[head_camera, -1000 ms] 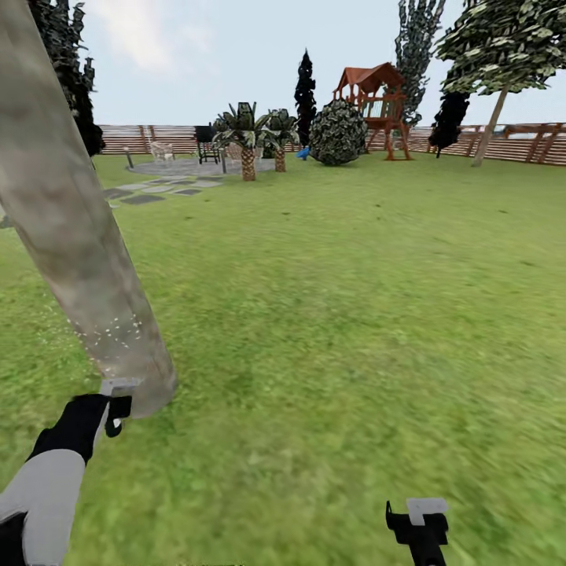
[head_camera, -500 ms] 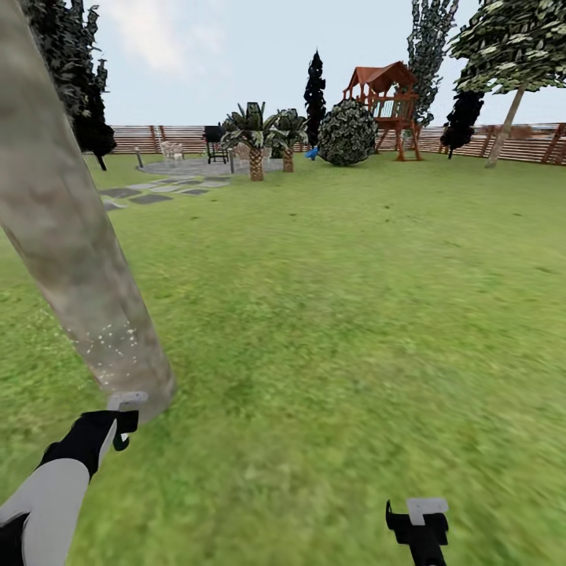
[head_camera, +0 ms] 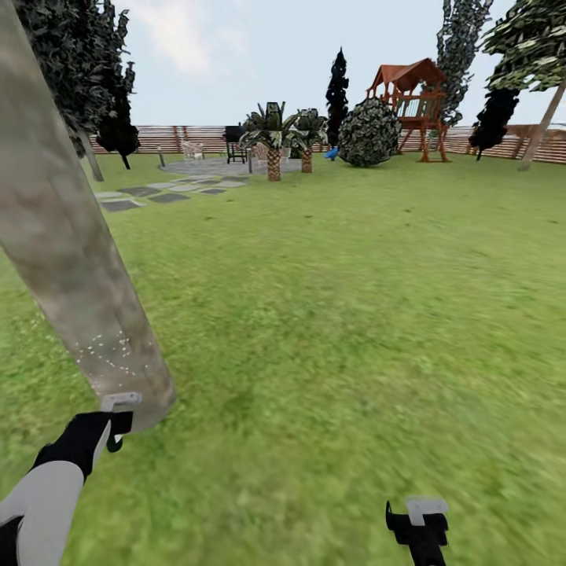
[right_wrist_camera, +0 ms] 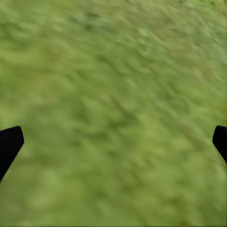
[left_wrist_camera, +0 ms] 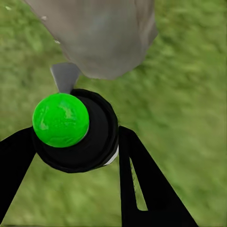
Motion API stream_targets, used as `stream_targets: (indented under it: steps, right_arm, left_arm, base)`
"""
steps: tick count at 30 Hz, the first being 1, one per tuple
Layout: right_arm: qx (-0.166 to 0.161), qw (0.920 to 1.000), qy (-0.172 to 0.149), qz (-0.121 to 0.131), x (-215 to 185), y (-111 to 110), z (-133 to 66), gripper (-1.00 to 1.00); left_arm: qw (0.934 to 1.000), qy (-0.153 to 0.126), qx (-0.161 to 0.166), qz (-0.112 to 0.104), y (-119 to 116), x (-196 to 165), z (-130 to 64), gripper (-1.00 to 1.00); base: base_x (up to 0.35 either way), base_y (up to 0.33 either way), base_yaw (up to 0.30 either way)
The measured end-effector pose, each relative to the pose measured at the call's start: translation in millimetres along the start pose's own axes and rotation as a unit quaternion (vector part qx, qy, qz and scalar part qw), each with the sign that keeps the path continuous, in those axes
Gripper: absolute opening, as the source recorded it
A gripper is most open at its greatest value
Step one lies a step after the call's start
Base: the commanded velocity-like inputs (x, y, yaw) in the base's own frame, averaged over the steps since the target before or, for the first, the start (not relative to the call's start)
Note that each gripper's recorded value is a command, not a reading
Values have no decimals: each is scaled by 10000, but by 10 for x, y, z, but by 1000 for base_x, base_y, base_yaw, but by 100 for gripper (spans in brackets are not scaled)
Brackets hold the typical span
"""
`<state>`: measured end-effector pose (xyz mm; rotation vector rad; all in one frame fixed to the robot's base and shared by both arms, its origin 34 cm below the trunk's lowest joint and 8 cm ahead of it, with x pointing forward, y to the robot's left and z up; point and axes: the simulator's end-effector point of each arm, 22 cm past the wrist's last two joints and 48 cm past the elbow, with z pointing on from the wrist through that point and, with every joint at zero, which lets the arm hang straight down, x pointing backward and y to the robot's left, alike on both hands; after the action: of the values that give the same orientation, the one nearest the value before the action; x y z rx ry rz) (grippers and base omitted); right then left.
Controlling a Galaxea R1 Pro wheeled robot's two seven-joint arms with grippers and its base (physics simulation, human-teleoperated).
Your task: In the garden, pick up the pesticide atomizer on the floor and spray pesticide onto both trees until each tree trunk is fully covered.
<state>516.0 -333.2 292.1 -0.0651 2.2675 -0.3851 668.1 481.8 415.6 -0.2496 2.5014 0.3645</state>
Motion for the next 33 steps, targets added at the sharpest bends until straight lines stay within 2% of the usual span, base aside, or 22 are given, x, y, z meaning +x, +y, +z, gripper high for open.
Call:
stream_targets:
  steps: [5,14,27,33]
  right_arm:
    - [0,10000,0,0,0,0,0,100]
    - [-1,10000,-5,-1,-4,0,1,100]
    - [0,10000,-3,-1,-2,0,1,100]
    - [0,10000,-2,-1,-1,0,0,100]
  left_arm:
    - [10000,-2,15,-10,-20,16,0,-100]
    - [10000,-18,48,-25,-66,14,-1,-100]
    - [10000,-23,63,-27,-96,15,-2,-100]
    - [10000,-20,65,-30,-96,18,-2,-100]
  base:
    - [189,-205,277]
    - [32,-273,265]
    - [167,-252,15]
    - [176,-245,249]
